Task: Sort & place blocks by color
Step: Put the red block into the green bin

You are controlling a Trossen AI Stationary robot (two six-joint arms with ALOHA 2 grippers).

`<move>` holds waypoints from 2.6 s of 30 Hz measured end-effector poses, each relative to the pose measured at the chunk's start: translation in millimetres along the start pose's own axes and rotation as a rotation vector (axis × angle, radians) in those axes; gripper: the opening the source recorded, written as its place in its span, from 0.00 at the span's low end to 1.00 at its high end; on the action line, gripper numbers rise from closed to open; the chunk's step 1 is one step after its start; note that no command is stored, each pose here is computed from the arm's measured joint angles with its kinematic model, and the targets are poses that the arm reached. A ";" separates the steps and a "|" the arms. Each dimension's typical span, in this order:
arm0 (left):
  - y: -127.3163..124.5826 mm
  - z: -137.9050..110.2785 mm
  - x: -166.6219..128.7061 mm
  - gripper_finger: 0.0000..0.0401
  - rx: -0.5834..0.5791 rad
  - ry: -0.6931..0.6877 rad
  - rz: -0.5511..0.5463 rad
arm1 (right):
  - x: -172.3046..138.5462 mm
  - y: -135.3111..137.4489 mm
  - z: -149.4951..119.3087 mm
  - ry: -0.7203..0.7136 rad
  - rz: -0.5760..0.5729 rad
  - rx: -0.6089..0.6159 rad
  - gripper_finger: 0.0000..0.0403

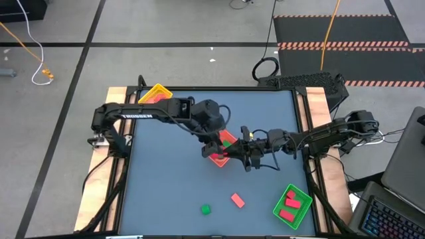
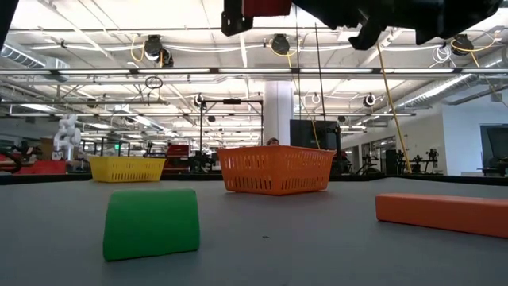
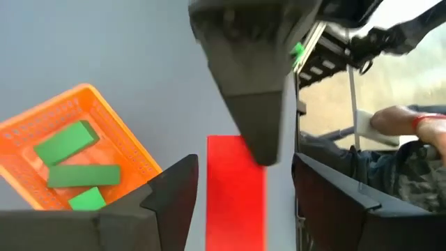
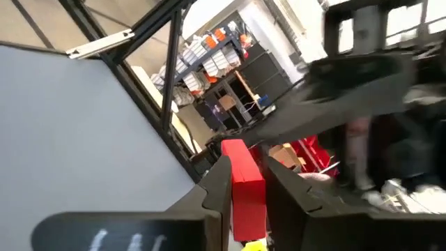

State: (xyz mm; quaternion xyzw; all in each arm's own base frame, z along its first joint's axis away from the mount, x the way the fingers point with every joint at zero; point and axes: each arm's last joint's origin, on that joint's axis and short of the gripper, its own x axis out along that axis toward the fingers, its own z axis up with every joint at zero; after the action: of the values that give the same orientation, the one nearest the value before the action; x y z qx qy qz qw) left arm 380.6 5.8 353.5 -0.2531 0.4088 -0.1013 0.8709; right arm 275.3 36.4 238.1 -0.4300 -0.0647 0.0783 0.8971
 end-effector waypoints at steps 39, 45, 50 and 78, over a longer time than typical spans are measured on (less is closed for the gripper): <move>11.0 -13.6 -44.9 0.35 0.626 -0.362 0.557 | -72.6 1.9 26.5 0.381 0.308 1.020 0.13; 26.4 -17.6 -35.3 0.34 0.607 -0.399 0.654 | -87.9 10.1 36.2 0.450 0.492 1.280 0.13; 30.8 -19.5 -32.9 0.34 0.598 -0.397 0.675 | -98.1 27.6 40.2 0.690 0.625 1.568 0.13; 29.5 -46.1 -44.5 0.33 0.484 -0.366 0.739 | -135.2 91.7 76.0 1.421 0.627 1.804 0.13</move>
State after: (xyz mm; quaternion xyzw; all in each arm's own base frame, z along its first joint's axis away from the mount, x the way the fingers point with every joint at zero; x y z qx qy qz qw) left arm 315.8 31.5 342.7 0.1057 0.2757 0.1690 0.9403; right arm 121.2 124.4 207.1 0.4121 0.6334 0.0558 0.6526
